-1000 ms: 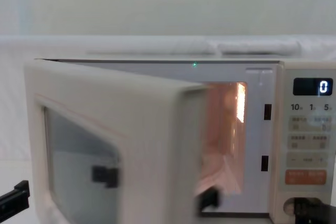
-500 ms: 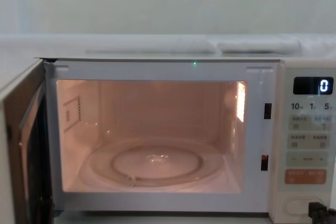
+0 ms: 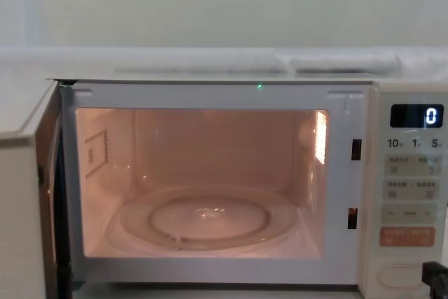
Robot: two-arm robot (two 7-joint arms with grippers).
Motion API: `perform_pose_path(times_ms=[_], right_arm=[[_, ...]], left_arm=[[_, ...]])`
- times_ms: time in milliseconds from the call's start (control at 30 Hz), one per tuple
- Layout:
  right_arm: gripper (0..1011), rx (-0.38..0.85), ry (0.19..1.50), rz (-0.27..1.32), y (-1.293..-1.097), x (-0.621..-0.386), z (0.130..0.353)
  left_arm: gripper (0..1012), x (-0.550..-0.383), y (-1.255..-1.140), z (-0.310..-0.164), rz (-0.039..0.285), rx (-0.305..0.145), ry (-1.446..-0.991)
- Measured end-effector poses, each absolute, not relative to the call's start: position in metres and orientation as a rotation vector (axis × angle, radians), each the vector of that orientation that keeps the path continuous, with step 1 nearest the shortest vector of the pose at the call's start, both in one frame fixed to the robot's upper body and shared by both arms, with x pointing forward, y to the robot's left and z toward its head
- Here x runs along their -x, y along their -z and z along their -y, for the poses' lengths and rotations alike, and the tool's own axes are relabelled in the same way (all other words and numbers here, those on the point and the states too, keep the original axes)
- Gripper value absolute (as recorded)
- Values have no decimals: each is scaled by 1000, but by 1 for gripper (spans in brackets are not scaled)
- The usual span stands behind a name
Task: Press the button to open the microwave door with one hand; close the microwave door with the other hand.
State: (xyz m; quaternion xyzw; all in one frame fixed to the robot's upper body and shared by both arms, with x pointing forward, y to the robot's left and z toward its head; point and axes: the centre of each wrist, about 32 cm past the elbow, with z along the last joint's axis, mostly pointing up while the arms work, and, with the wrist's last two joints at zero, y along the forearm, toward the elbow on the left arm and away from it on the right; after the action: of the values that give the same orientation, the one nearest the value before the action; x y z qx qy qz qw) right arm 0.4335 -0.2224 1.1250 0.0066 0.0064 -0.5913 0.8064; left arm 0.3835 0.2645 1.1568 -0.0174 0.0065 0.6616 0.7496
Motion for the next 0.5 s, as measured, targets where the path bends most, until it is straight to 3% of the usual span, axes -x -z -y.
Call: perform_pose_path(times_ms=[233, 500], right_arm=[[139, -62, 1254, 18, -1125, -430, 232], [389, -48, 1195, 46, -1126, -428, 246]], left_arm=[[1001, -384, -1157, -265, -14, 38, -1446], [1001, -384, -1157, -265, -14, 38, -1446]])
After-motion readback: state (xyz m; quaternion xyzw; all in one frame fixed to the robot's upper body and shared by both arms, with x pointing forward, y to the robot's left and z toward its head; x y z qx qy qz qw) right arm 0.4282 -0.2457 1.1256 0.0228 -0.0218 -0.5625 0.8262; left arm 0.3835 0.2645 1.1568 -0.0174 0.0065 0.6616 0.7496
